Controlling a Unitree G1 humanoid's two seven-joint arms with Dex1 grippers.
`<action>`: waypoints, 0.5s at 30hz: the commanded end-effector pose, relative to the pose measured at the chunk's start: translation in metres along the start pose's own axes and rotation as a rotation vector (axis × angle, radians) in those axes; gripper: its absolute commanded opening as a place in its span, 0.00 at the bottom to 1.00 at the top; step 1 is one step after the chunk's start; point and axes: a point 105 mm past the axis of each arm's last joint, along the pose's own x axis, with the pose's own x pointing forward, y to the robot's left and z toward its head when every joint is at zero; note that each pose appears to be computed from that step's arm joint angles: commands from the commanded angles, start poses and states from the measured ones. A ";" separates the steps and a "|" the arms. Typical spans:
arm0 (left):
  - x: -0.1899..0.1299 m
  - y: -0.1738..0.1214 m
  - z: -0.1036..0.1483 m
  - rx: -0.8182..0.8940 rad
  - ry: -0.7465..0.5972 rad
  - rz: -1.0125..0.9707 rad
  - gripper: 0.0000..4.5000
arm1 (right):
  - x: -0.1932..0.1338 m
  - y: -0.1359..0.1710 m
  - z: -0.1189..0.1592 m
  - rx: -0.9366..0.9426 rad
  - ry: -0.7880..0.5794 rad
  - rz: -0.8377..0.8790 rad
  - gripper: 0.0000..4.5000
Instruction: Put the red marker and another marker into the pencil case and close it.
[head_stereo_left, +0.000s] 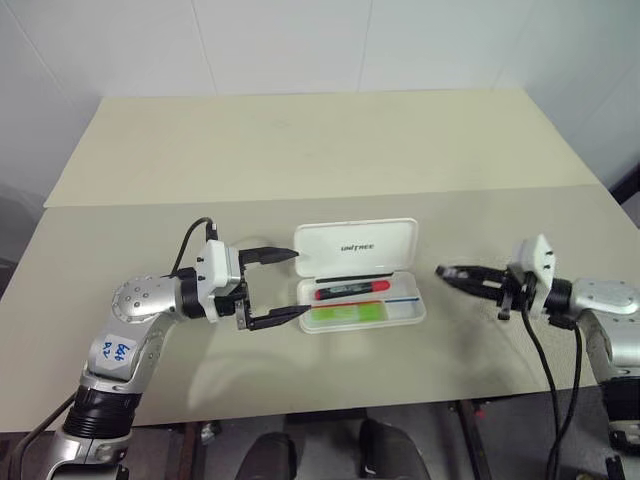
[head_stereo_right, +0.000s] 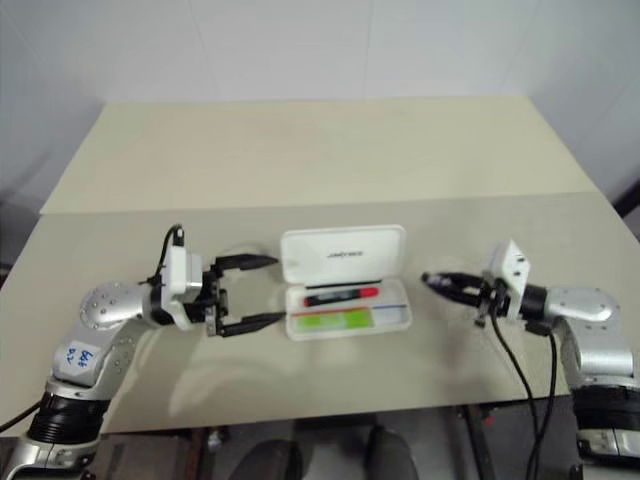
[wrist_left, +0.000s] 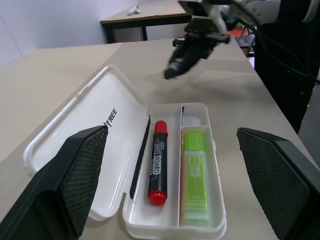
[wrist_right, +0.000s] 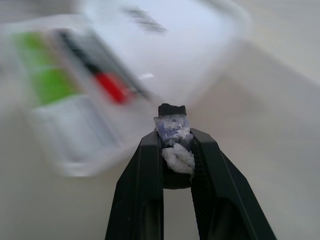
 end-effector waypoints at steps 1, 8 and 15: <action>-0.001 -0.002 0.007 0.029 -0.020 0.004 0.98 | 0.011 0.018 0.011 -0.050 -0.004 0.136 0.08; -0.002 -0.009 0.006 0.013 -0.021 0.018 0.98 | 0.034 0.030 0.015 -0.068 -0.014 0.294 0.08; -0.006 -0.010 0.006 0.010 -0.011 0.037 0.98 | 0.046 0.026 0.021 -0.092 -0.007 0.362 0.08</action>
